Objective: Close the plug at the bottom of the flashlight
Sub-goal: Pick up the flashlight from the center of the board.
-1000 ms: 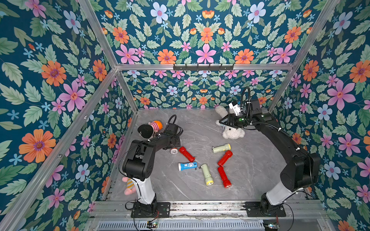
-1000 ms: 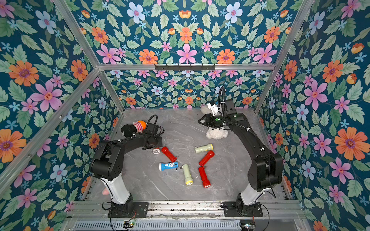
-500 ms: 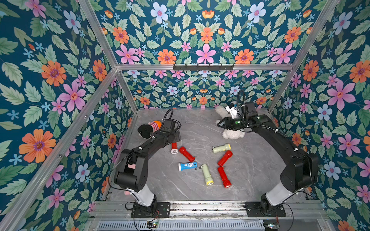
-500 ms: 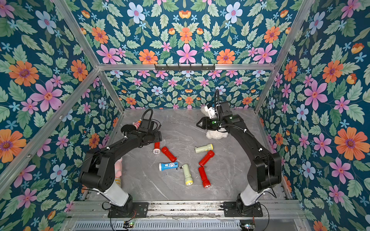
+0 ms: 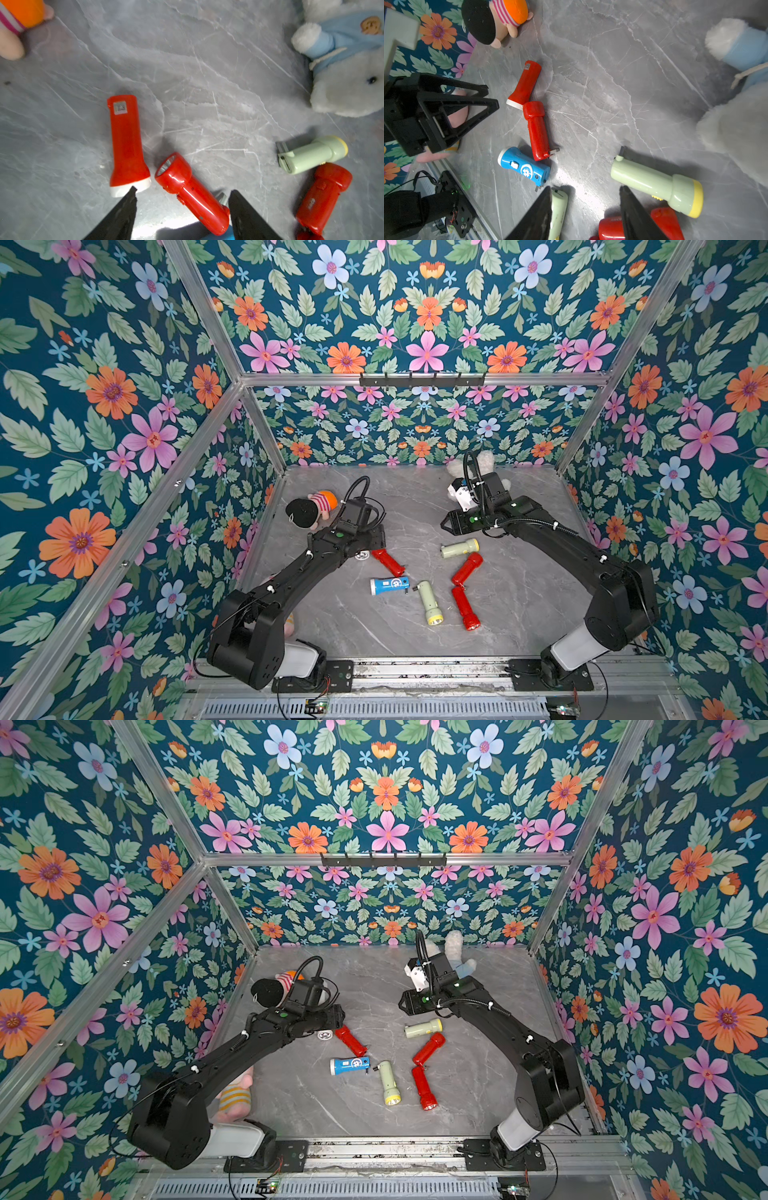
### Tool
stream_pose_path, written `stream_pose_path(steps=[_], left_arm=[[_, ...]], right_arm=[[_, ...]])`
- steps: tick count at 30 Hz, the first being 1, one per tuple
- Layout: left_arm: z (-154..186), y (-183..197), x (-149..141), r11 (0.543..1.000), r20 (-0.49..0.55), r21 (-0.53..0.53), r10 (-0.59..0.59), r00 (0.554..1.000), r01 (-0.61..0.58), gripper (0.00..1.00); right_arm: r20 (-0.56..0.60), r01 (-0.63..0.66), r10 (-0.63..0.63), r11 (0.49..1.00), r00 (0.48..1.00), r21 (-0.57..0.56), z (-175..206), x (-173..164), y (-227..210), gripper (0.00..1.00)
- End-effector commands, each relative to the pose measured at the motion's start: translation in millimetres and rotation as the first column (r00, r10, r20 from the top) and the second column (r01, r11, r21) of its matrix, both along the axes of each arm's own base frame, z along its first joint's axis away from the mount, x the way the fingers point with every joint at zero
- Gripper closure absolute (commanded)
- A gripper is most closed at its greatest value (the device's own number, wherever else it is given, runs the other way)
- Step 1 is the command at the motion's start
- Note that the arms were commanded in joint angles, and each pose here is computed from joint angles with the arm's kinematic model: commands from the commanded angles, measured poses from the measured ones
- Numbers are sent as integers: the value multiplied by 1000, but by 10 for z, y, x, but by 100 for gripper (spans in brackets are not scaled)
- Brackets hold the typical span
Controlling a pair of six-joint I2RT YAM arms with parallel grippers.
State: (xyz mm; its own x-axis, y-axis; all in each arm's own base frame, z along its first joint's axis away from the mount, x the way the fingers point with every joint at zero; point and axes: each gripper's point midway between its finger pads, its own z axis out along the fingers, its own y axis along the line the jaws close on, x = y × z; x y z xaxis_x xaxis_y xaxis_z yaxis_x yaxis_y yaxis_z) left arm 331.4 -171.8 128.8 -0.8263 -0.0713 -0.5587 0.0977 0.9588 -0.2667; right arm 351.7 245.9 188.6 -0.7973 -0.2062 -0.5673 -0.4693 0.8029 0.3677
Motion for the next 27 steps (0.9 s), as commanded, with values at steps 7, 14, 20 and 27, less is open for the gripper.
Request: stream_pose_path(steps=[7,14,20,27], left_arm=[[-475,-295,-335,999,-173,21,-29,984,33,20],[-737,-383,-382,999,-231,29,-17,973,24,20],[-831,-462,-339,1000,-245,7,-18,969,21,21],[-966,-474,-304,1000,-263,24,-6,965,13,21]], right_arm=[[39,1,-1,1000,999,3,25,39,18,46],[53,9,-9,1000,999,-10,22,31,-20,47],[70,13,-13,1000,997,-9,42,33,-32,46],[101,24,-23,1000,995,-3,90,39,-62,46]])
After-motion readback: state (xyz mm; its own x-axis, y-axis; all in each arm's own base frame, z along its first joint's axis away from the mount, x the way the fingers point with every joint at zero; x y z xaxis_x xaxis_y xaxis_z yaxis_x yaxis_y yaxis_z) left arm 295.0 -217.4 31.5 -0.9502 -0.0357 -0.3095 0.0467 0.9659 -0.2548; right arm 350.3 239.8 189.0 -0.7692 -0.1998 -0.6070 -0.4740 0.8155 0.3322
